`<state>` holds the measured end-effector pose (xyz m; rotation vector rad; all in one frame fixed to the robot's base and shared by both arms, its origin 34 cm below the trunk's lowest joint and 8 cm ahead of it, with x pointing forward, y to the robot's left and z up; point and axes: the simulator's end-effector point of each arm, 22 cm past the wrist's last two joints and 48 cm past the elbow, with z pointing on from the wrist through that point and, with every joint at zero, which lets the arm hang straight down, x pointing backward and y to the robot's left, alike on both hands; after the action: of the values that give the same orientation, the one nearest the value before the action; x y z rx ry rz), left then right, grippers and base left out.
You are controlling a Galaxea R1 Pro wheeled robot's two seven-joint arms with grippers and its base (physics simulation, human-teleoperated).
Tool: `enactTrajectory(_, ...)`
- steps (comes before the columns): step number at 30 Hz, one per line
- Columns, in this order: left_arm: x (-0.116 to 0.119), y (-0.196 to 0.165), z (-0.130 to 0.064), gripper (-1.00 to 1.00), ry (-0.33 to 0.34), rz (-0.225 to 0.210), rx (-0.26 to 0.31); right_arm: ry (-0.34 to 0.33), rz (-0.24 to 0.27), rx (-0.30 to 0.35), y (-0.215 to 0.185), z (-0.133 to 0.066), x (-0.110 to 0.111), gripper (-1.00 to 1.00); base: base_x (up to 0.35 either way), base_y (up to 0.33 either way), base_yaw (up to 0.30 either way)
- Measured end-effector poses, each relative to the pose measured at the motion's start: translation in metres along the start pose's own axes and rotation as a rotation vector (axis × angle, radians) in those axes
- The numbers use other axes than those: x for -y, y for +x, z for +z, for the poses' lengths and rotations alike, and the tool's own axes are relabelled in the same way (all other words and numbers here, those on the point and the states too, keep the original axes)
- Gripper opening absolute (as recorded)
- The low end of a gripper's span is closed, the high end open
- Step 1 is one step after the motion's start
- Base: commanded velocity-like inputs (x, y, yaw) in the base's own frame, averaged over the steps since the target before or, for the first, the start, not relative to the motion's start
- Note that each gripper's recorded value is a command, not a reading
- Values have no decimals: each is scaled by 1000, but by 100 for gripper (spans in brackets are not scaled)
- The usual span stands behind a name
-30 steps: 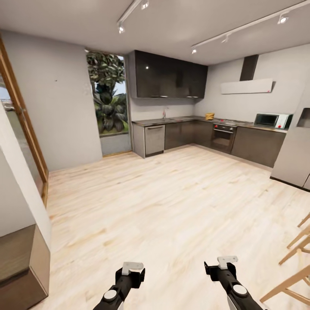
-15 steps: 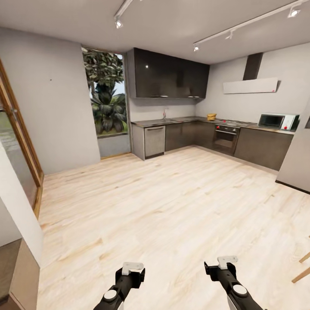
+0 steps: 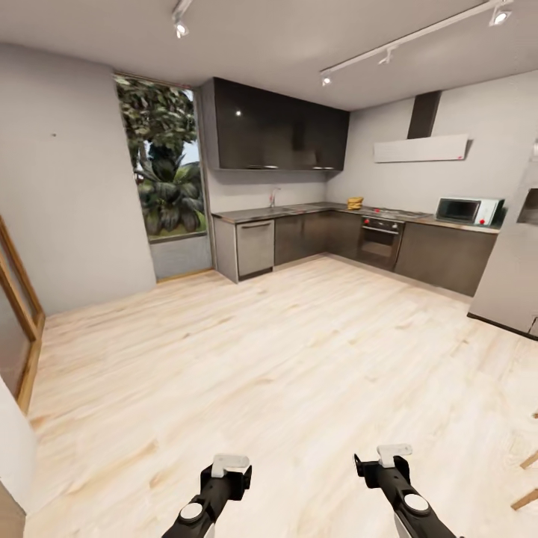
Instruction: In the kitchen, take the popcorn bag from the countertop, put it into the microwave, and heat it until the popcorn is cooked so the cooked popcorn ends up inside the bag.
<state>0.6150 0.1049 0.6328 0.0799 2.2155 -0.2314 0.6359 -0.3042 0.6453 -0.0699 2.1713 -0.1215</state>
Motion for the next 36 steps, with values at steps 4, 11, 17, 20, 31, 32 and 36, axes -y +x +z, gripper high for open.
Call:
enactTrajectory(4, 0, 0, 0, 100, 0, 0, 0, 0, 0, 0, 0, 0, 0, 100, 349, 0, -277)
enactTrajectory(11, 0, 0, 0, 100, 0, 0, 0, -1, 0, 0, 0, 0, -1, 100, 349, 0, -281)
enactTrajectory(17, 0, 1, 0, 100, 0, 0, -1, 1, 2, 1, 0, 0, 1, 100, 349, 0, -288)
enactTrajectory(20, 0, 2, 0, 100, 0, -1, -3, 1, 3, 6, 0, 0, 0, 100, 349, 0, -269)
enactTrajectory(31, -1, 8, 2, 100, 0, -3, -15, -1, 3, -3, 5, 2, -1, 100, 349, 0, -230)
enactTrajectory(32, -1, 8, 2, 100, 0, -3, -16, -1, 3, -4, 6, 2, -1, 100, 349, 0, -199)
enactTrajectory(36, -1, 11, 3, 100, -1, -4, -21, -1, 0, -10, 8, 3, -1, 100, 349, 0, -172)
